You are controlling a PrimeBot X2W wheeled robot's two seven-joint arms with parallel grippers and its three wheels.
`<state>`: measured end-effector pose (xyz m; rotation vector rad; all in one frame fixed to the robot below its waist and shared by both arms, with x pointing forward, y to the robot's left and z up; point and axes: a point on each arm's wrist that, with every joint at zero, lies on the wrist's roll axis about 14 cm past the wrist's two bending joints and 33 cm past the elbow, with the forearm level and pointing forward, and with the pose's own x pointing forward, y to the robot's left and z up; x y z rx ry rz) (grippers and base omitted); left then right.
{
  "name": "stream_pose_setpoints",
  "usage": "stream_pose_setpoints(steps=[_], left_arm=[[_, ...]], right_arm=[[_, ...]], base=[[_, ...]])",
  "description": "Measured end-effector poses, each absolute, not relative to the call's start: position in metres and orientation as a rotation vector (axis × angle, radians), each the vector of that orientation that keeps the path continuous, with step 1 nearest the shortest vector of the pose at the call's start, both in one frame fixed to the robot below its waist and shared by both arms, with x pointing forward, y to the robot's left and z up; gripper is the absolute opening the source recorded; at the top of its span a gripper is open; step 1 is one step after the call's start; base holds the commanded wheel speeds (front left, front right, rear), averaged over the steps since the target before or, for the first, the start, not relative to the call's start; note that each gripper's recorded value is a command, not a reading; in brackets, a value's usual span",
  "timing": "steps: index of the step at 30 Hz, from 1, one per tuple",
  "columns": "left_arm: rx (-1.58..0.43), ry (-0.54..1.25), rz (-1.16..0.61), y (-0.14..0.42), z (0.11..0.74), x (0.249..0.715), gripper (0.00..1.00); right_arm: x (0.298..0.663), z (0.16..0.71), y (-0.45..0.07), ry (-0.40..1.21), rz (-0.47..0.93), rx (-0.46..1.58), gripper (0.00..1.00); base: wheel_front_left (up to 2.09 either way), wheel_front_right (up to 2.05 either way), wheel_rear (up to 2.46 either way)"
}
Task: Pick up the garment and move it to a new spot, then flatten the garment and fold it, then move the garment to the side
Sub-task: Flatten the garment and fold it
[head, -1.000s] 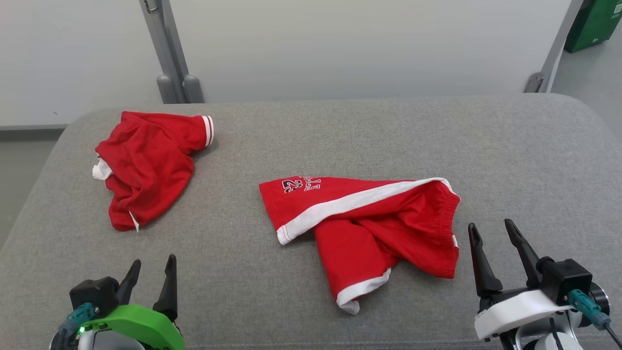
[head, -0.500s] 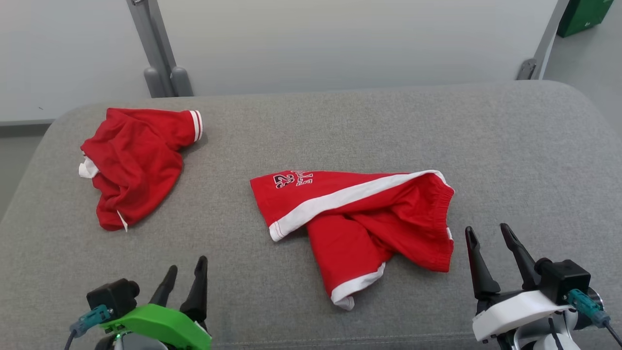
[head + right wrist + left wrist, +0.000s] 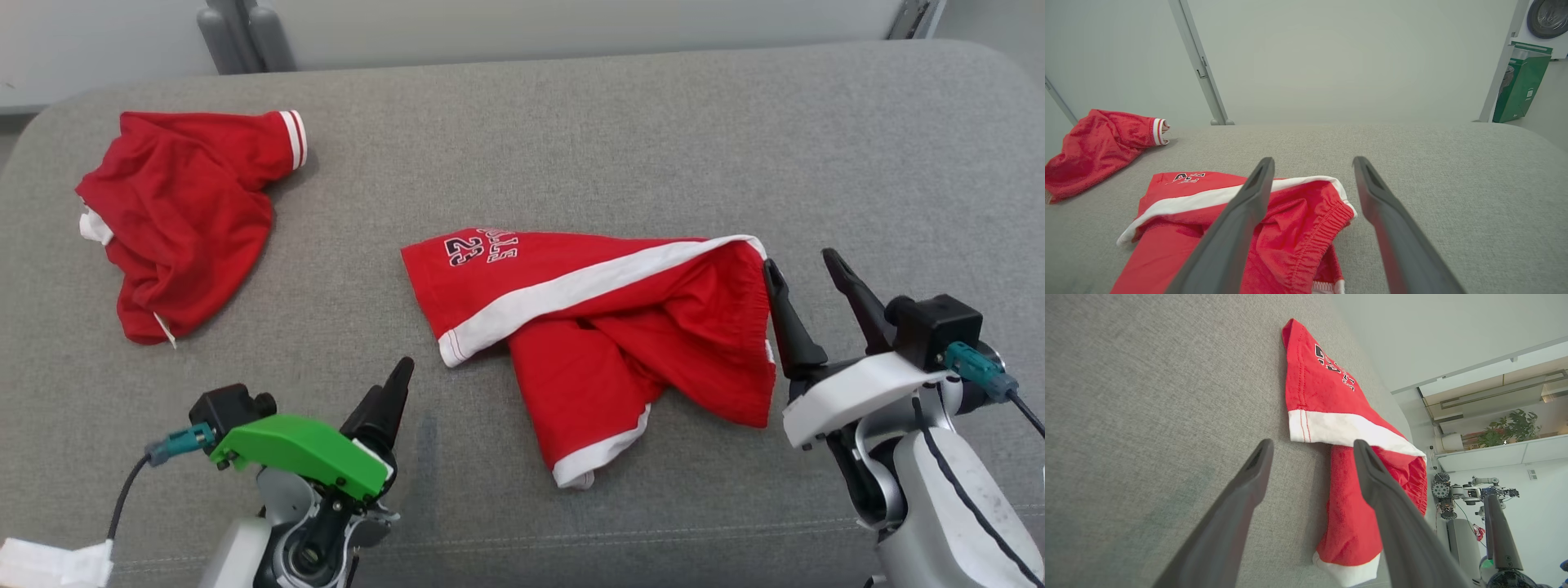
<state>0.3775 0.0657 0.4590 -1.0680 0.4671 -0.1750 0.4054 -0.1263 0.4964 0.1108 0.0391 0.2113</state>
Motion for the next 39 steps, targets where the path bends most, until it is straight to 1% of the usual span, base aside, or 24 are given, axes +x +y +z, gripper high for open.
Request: stream_pose_setpoints(steps=[3, 6, 9, 13, 20, 28, 39], left_arm=[[-1.096, 0.52, -0.174, 0.065, 0.452, 0.39, 1.0], [-1.147, 0.591, -0.127, 0.068, 0.434, 0.395, 1.0], [-1.214, 0.648, -0.08, 0.074, 0.417, 0.395, 1.0], [-1.266, 0.698, -0.094, 0.067, 0.412, 0.401, 1.0], [-1.248, 0.742, -0.159, 0.048, 0.413, 0.418, 1.0], [-1.212, 0.824, -0.208, 0.026, 0.403, 0.418, 1.0], [-1.189, 0.854, -0.226, 0.017, 0.401, 0.42, 1.0]], right_arm=[[0.419, 0.491, -0.126, 0.057, 0.229, 0.07, 1.0], [0.429, 0.482, -0.126, 0.079, 0.234, 0.063, 1.0], [0.434, 0.474, -0.118, 0.103, 0.257, 0.07, 1.0], [0.435, 0.459, -0.12, 0.142, 0.248, 0.074, 1.0], [0.435, 0.446, -0.127, 0.177, 0.233, 0.073, 1.0], [0.428, 0.437, -0.14, 0.194, 0.2, 0.071, 1.0], [0.424, 0.435, -0.151, 0.19, 0.169, 0.065, 1.0]], base=[[0.0, 0.0, 0.0], [0.0, 0.0, 0.0], [0.0, 0.0, 0.0], [0.0, 0.0, 0.0], [0.0, 0.0, 0.0], [0.0, 0.0, 0.0], [0.0, 0.0, 0.0]])
